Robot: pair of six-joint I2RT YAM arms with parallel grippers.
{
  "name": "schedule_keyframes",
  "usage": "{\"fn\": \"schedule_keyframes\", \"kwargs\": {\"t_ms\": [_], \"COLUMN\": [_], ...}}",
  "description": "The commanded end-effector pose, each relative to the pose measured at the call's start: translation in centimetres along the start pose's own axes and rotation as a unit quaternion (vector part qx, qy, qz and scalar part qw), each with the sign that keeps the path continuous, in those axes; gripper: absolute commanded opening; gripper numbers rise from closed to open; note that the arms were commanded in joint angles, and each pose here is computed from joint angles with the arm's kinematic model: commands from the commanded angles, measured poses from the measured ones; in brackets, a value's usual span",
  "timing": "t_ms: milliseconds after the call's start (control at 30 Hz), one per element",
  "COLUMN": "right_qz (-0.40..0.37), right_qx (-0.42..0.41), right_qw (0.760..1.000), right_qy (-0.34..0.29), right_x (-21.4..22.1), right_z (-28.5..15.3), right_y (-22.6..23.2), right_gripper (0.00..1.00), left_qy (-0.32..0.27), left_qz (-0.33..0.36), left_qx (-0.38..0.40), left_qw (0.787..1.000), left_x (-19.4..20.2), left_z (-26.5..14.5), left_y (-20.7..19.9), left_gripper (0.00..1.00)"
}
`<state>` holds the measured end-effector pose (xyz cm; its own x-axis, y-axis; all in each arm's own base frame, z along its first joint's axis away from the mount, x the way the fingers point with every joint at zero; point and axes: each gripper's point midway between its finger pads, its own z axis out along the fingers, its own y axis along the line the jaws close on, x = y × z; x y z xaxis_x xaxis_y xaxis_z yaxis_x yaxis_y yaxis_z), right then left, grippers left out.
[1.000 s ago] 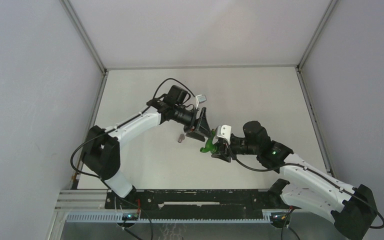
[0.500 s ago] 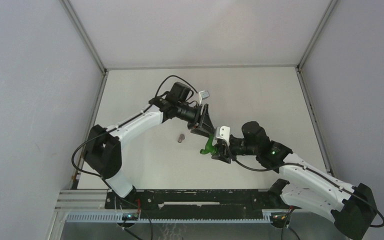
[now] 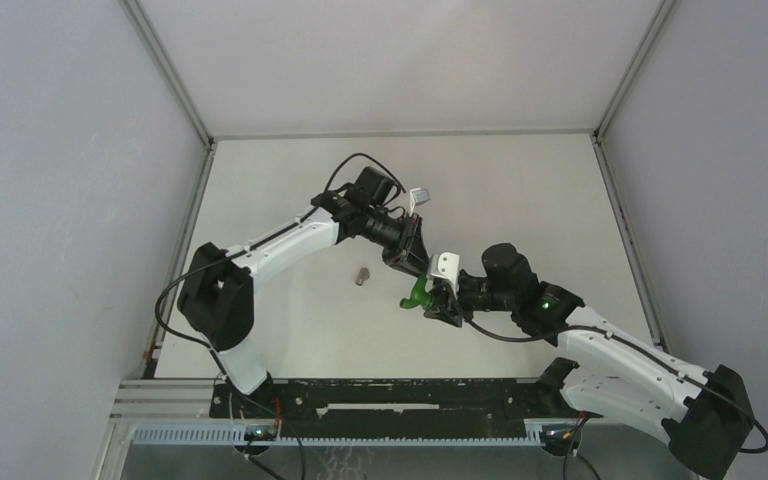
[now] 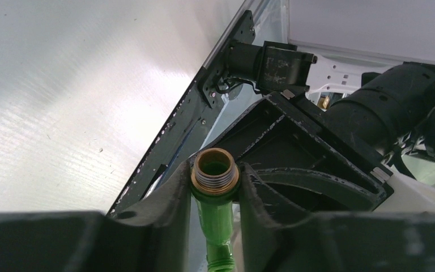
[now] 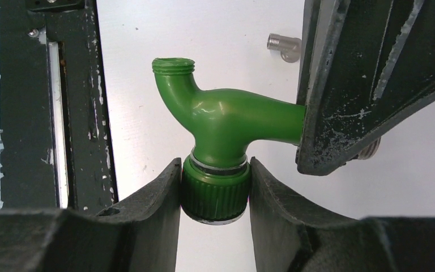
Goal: Install the water faucets
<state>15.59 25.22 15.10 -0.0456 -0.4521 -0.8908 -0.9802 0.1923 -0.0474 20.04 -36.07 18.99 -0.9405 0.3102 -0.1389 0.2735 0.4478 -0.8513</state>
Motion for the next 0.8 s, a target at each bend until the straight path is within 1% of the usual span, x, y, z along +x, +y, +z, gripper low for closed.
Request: {"fn": "schedule_keyframes", "kwargs": {"t_ms": [0, 33, 67, 100, 133, 167, 233, 267, 333, 400, 533, 633, 667, 700, 733, 767], "right_qz": [-0.016, -0.011, -0.007, -0.008, -0.012, -0.018, -0.035, -0.047, -0.076, -0.105, -0.139, -0.141, -0.146, -0.155, -0.155, -0.169], "right_qx": [0.019, 0.03, 0.04, 0.052, 0.065, 0.08, 0.117, 0.14, 0.185, 0.225, 0.293, 0.321, 0.325, 0.333, 0.347, 0.36], "right_qw": [0.999, 0.999, 0.998, 0.998, 0.997, 0.995, 0.99, 0.986, 0.975, 0.962, 0.936, 0.921, 0.918, 0.915, 0.908, 0.902], "right_qy": [-0.035, -0.035, -0.037, -0.039, -0.043, -0.05, -0.065, -0.076, -0.097, -0.114, -0.137, -0.172, -0.175, -0.164, -0.174, -0.171], "right_x": [-3.0, -3.1, -3.3, -3.4, -3.8, -4.2, -4.9, -5.4, -6.1, -6.7, -7.3, -8.3, -8.5, -8.1, -8.7, -8.7], "right_z": [-0.5, -0.6, -0.8, -1.0, -1.3, -1.6, -2.3, -2.7, -3.0, -3.0, -2.4, -1.6, -1.1, -0.2, -0.2, 0.2], "right_y": [-0.7, -1.0, -1.2, -1.5, -1.8, -2.1, -2.9, -3.4, -4.1, -4.5, -5.1, -5.2, -5.2, -5.4, -5.5, -5.7], "right_gripper": [0.02, 0.17, 0.38, 0.63, 0.78, 0.84, 0.9, 0.91, 0.92, 0.98, 1.0, 1.0, 1.0, 1.0, 1.0, 1.0], "left_qy": [-0.031, -0.039, -0.05, -0.064, -0.08, -0.099, -0.141, -0.166, -0.196, -0.218, -0.236, -0.238, -0.237, -0.236, -0.234, -0.234], "left_qz": [0.031, 0.025, 0.018, 0.006, -0.01, -0.028, -0.073, -0.106, -0.149, -0.19, -0.267, -0.297, -0.3, -0.306, -0.306, -0.306], "left_qx": [-0.003, -0.011, -0.02, -0.029, -0.039, -0.048, -0.063, -0.073, -0.08, -0.087, -0.123, -0.157, -0.16, -0.162, -0.16, -0.158], "left_qw": [0.999, 0.999, 0.998, 0.998, 0.996, 0.994, 0.985, 0.978, 0.966, 0.953, 0.926, 0.911, 0.91, 0.908, 0.909, 0.909], "left_x": [-1.8, -2.0, -2.3, -2.6, -3.0, -3.4, -4.3, -4.7, -5.0, -5.1, -4.6, -4.3, -4.3, -4.2, -4.2, -4.2], "left_z": [-0.6, -0.8, -1.1, -1.4, -1.8, -2.3, -3.4, -3.9, -4.8, -5.5, -6.2, -6.8, -6.8, -6.8, -6.8, -6.7], "left_y": [-1.7, -1.5, -1.5, -1.3, -1.0, -0.6, 0.2, 0.7, 1.1, 1.4, 2.8, 3.6, 3.5, 3.7, 3.5, 3.4], "left_gripper": [0.0, 0.0, 0.0, 0.0, 0.0, 0.0, 0.0, 0.0, 0.0, 0.0, 0.0, 0.0, 0.0, 0.0, 0.0, 0.0]}}
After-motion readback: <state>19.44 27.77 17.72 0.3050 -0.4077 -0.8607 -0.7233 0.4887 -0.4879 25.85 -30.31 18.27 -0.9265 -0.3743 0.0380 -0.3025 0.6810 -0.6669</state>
